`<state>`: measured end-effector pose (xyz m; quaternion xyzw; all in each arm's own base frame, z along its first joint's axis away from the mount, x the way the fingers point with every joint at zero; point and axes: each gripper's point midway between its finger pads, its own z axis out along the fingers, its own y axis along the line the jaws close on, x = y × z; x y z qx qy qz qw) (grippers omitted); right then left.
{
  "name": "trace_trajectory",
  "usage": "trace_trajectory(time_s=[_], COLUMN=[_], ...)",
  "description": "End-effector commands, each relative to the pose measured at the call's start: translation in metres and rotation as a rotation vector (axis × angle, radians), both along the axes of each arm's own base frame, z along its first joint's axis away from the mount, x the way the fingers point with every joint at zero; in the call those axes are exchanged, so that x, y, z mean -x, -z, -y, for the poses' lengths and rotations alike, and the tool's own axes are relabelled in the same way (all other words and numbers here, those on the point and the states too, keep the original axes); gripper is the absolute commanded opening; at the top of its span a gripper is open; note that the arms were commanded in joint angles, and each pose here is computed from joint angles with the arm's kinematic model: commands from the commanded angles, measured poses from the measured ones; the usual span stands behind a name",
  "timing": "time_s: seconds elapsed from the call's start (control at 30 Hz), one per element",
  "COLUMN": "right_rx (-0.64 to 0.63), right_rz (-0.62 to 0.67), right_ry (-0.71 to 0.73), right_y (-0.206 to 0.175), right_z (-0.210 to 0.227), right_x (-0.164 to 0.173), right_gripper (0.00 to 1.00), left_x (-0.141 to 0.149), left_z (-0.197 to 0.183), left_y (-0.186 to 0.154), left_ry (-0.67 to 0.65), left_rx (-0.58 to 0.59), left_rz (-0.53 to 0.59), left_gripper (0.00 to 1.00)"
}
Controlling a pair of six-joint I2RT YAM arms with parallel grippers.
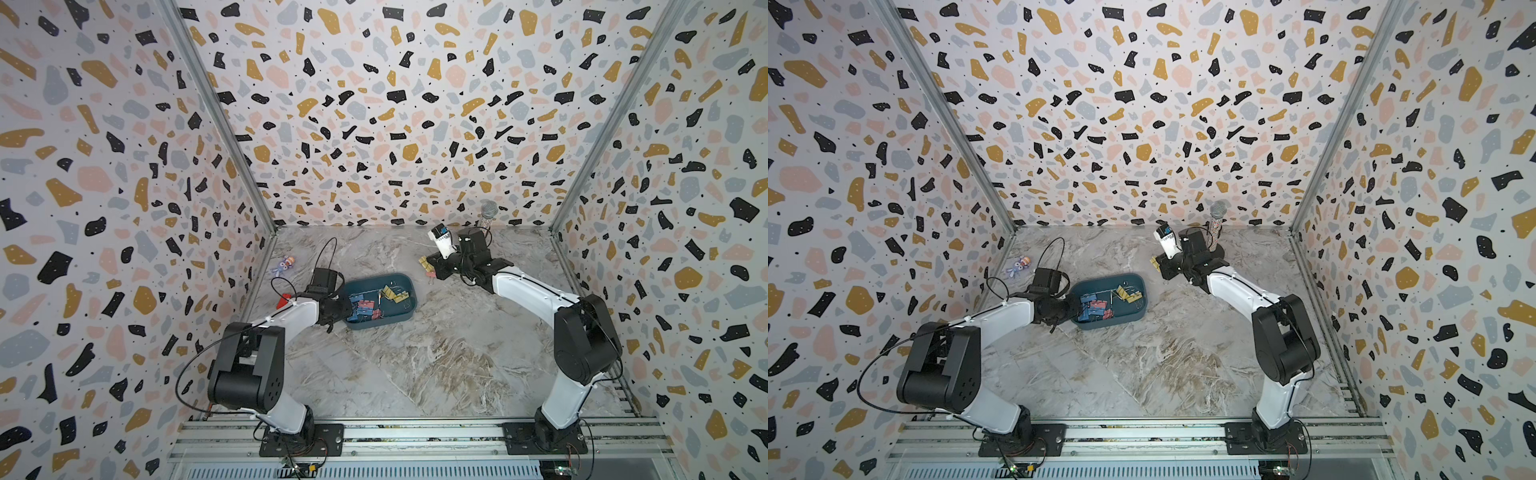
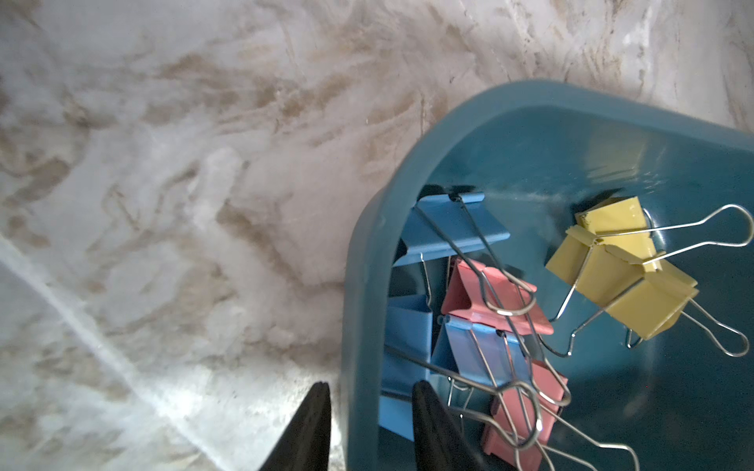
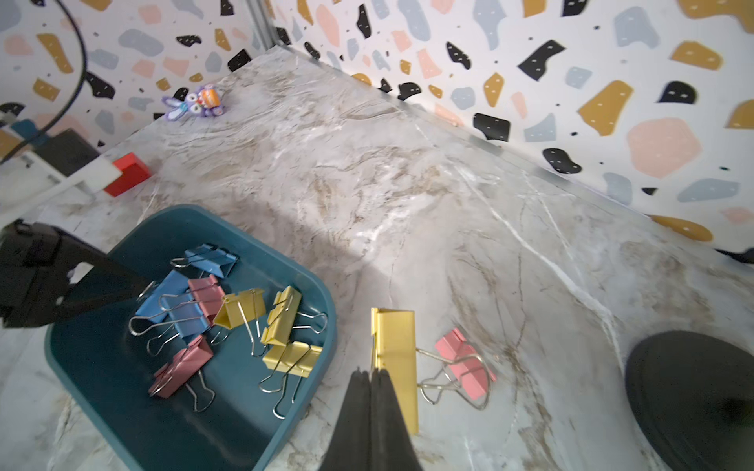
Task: Take out the binder clips from the storage box
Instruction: Place the binder clip at the center of the board.
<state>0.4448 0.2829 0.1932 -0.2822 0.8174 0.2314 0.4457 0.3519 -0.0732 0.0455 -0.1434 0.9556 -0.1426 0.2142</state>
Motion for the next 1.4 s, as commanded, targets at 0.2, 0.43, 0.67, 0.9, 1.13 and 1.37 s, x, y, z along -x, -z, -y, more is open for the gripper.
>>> trace_trajectory(time_s=[0.2,0.43,0.67,0.9,1.13,1.37], right_rx=[-0.206,-0.313,-0.396,-0.450,-0.482,-0.510], right_rz=[-0.005,-0.112,-0.238,-0.348,-0.413,-0.465], right_ry=[0.287,0.381,0.450,0.484,0.505,0.527], right_y=[-0.023,-0.004,0.025,0.053,0.070,0.087], right_z=[0.054,0.076,0.095,0.101,0.102,0.101], right_x=[-0.026,-0.040,-0.051,-0.055,-0.060,-0.063], right_gripper=[0.00,0.00,0.00,0.00,0.00,0.00], left_x=[-0.002,-0.002,-0.002,-0.002,-0.002,-0.001], left_z=[0.001,0.000,0.000,0.000,0.000,0.000], left_y=[-0.008,-0.009,-0.008,-0.008,-0.009,-0.009], left_ry=[0.001,0.000,0.001,0.001,0.001,0.001], left_rx=[0.012,0.014,0.012,0.011,0.012,0.012], left_rz=[0.034,0.034,0.032,0.032,0.035,0.035], left_gripper=[0.37,0.37,0.37,0.37,0.37,0.37])
